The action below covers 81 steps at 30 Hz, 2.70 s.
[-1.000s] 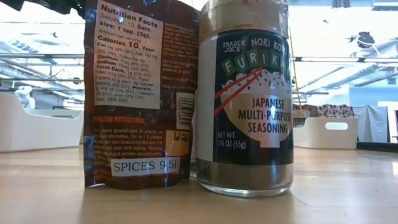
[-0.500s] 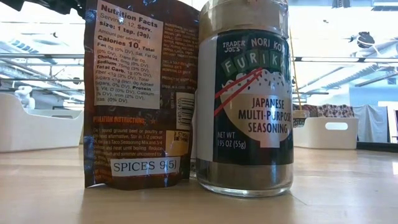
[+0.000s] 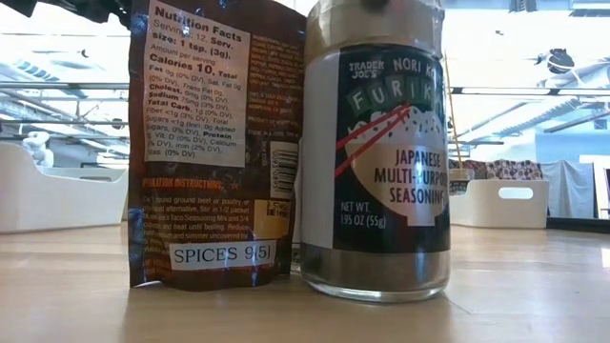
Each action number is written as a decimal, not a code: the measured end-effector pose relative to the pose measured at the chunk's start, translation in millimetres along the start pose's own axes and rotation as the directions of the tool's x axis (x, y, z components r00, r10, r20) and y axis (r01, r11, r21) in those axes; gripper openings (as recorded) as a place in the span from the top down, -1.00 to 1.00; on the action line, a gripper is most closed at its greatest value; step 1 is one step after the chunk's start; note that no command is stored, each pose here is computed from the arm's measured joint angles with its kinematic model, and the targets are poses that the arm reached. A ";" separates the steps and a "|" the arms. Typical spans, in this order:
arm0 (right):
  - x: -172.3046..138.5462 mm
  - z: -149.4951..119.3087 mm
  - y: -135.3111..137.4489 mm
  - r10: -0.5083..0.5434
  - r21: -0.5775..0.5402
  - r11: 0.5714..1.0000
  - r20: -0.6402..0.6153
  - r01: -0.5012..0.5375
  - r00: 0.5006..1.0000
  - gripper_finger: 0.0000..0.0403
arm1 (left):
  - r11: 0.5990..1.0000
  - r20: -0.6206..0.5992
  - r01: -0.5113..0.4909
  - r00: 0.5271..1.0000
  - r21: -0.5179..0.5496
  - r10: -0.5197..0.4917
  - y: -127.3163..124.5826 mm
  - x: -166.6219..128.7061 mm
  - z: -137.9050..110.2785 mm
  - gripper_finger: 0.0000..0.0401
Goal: Sort spices by type
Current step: Put the right gold seasoning bottle into the right white bin
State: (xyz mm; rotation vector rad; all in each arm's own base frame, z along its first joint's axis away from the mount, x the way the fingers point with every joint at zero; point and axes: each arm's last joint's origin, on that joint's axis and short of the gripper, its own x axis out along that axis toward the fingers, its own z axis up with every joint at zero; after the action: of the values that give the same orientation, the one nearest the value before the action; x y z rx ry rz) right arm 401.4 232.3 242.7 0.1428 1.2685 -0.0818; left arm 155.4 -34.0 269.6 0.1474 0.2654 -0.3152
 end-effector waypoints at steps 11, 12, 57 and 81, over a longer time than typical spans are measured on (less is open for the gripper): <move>17.9 -1.3 -0.1 0.012 0.011 1.000 0.022 -0.012 1.000 -0.51 | 1.000 -0.003 0.000 1.000 0.000 0.000 0.0 0.1 -0.3 -0.09; 17.9 -1.2 0.0 0.012 0.011 1.000 0.023 -0.013 1.000 -0.51 | 1.000 -0.003 0.000 1.000 0.000 0.000 0.0 0.0 -0.3 -0.09; -102.3 -5.1 -86.8 -0.148 0.183 0.973 0.015 0.143 0.989 -0.24 | 1.000 -0.014 0.000 1.000 -0.001 0.000 -0.1 0.0 -1.3 -0.09; -182.3 -67.4 -265.6 -0.352 0.462 0.822 -0.046 0.332 0.935 -0.24 | 0.941 -0.117 -0.332 0.934 0.072 0.339 11.8 24.9 -9.2 -0.09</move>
State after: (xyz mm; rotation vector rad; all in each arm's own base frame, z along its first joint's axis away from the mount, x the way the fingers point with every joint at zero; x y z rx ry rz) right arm 246.4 -23.2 380.8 0.3226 1.2027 -0.7033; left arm 179.9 -28.3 255.1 0.2603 0.3531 0.0285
